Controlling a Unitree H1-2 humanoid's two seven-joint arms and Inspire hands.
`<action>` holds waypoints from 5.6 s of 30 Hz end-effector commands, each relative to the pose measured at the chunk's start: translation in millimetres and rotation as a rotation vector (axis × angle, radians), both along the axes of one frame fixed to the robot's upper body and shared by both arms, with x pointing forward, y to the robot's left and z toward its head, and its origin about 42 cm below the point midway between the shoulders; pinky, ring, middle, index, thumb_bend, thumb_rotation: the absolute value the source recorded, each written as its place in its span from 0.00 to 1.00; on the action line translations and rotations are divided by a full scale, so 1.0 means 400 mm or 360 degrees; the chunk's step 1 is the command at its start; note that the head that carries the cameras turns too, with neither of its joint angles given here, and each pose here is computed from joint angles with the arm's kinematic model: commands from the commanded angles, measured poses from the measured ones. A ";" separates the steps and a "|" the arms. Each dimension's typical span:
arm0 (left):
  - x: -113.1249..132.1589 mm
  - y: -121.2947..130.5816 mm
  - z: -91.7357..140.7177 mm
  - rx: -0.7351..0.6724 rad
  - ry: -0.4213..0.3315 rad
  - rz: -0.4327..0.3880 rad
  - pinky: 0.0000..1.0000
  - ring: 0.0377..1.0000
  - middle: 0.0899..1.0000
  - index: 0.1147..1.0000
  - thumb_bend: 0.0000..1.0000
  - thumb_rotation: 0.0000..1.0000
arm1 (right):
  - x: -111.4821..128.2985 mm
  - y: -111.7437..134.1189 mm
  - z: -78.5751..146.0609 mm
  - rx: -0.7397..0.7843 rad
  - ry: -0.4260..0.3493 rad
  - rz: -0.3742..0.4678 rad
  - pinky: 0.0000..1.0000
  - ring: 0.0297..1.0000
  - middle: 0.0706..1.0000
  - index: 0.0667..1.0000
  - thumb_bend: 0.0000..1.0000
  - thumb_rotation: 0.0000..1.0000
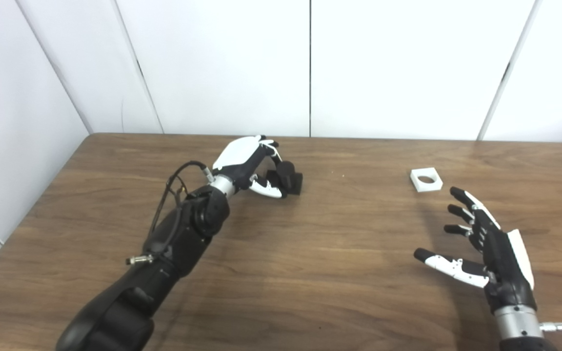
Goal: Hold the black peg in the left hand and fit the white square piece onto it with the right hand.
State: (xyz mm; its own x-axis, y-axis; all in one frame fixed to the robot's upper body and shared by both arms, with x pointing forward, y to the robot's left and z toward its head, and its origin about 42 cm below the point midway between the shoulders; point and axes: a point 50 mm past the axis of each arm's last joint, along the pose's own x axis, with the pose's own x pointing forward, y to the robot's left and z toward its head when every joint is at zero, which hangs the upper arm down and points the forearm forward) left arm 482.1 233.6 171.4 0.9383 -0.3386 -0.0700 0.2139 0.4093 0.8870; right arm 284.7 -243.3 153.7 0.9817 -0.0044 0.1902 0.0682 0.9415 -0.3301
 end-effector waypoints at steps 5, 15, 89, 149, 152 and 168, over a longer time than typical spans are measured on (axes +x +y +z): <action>-0.010 0.014 -0.005 0.0007 0.0128 -0.0188 1.00 1.00 0.94 0.43 0.52 0.08 | 0.011 0.006 0.049 -0.0008 -0.0167 0.0040 0.68 0.84 0.90 0.86 0.72 0.13; -0.039 0.001 -0.009 -0.0042 0.0217 -0.0375 1.00 1.00 0.95 0.43 0.52 0.08 | 0.011 0.007 0.051 -0.0018 -0.0165 0.0035 0.68 0.84 0.90 0.86 0.72 0.13; -0.280 -0.083 -0.094 -0.0134 0.0320 -0.0923 1.00 1.00 0.94 0.43 0.52 0.07 | 0.190 0.002 0.193 -0.0570 -0.0256 -0.0019 0.69 0.81 0.86 0.84 0.77 0.27; -0.309 -0.071 -0.109 -0.0148 0.0368 -0.0867 1.00 1.00 0.94 0.43 0.52 0.07 | 0.627 0.017 0.327 -0.2046 0.0631 0.0424 1.00 1.00 1.00 0.84 0.85 0.23; -0.310 -0.071 -0.110 -0.0149 0.0372 -0.0861 1.00 1.00 0.94 0.43 0.52 0.07 | 0.631 0.016 0.315 -0.2033 0.0632 0.0424 1.00 1.00 1.00 0.84 0.85 0.22; -0.323 -0.062 -0.107 -0.0153 0.0364 -0.0844 1.00 1.00 0.94 0.43 0.52 0.07 | 0.632 -0.002 0.230 -0.2034 0.0534 0.0411 0.96 0.96 0.92 0.66 0.70 0.21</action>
